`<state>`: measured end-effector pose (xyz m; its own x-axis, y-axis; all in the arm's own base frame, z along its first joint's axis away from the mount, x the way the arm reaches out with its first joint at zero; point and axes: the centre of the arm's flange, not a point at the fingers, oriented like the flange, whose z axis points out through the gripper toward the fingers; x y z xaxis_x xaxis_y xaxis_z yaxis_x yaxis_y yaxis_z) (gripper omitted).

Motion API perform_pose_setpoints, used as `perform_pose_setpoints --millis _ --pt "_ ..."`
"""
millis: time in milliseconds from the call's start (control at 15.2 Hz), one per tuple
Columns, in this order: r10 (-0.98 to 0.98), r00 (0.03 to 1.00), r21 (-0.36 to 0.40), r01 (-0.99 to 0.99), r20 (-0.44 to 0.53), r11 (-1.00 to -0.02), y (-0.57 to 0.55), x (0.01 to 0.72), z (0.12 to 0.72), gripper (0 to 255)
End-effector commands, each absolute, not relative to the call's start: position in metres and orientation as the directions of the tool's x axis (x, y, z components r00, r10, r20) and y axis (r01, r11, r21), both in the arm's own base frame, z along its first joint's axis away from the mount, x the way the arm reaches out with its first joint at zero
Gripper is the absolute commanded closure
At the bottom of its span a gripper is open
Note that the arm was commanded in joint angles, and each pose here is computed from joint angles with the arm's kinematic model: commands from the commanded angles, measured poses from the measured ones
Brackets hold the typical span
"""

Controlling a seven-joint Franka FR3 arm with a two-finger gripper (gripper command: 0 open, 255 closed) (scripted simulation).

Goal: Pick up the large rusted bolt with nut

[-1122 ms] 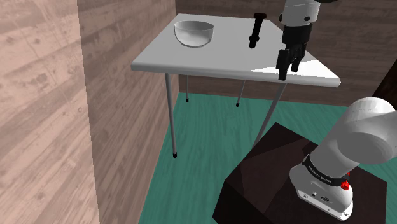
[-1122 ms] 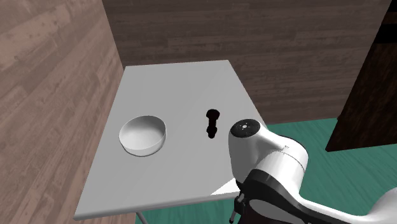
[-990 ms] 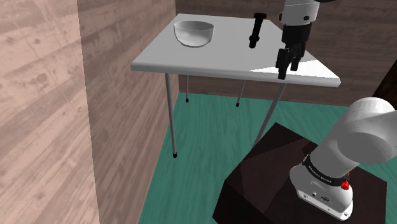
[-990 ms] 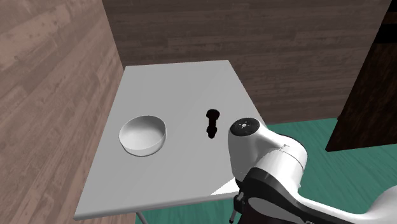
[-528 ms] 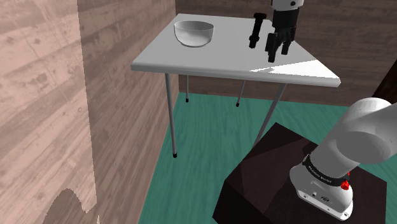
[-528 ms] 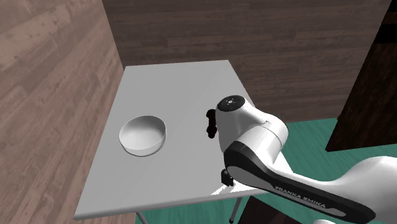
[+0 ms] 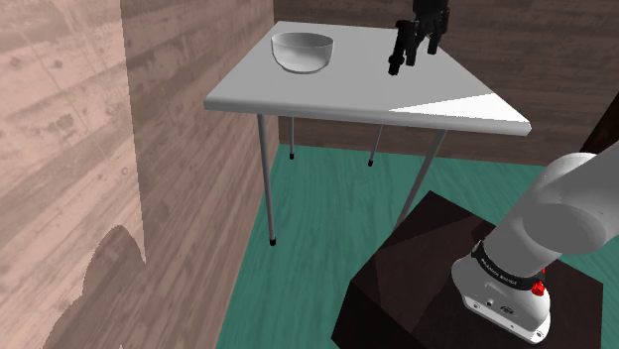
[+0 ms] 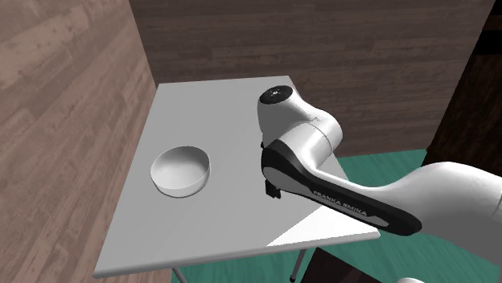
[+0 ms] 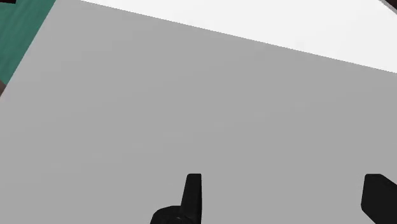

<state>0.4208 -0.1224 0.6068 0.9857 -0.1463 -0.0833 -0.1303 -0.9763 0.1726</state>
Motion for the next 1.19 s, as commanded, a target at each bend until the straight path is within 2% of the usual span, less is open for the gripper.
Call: perform_pose_setpoints --millis 0,660,1122 --pt "-0.154 0.986 0.19 -0.139 -0.064 -0.972 -0.135 0.436 0.618 0" --pt "-0.184 0.983 0.268 -0.185 0.027 -0.946 -0.188 0.51 0.682 0" --pt "-0.184 0.983 0.268 -0.185 0.027 -0.946 -0.188 0.51 0.645 0"
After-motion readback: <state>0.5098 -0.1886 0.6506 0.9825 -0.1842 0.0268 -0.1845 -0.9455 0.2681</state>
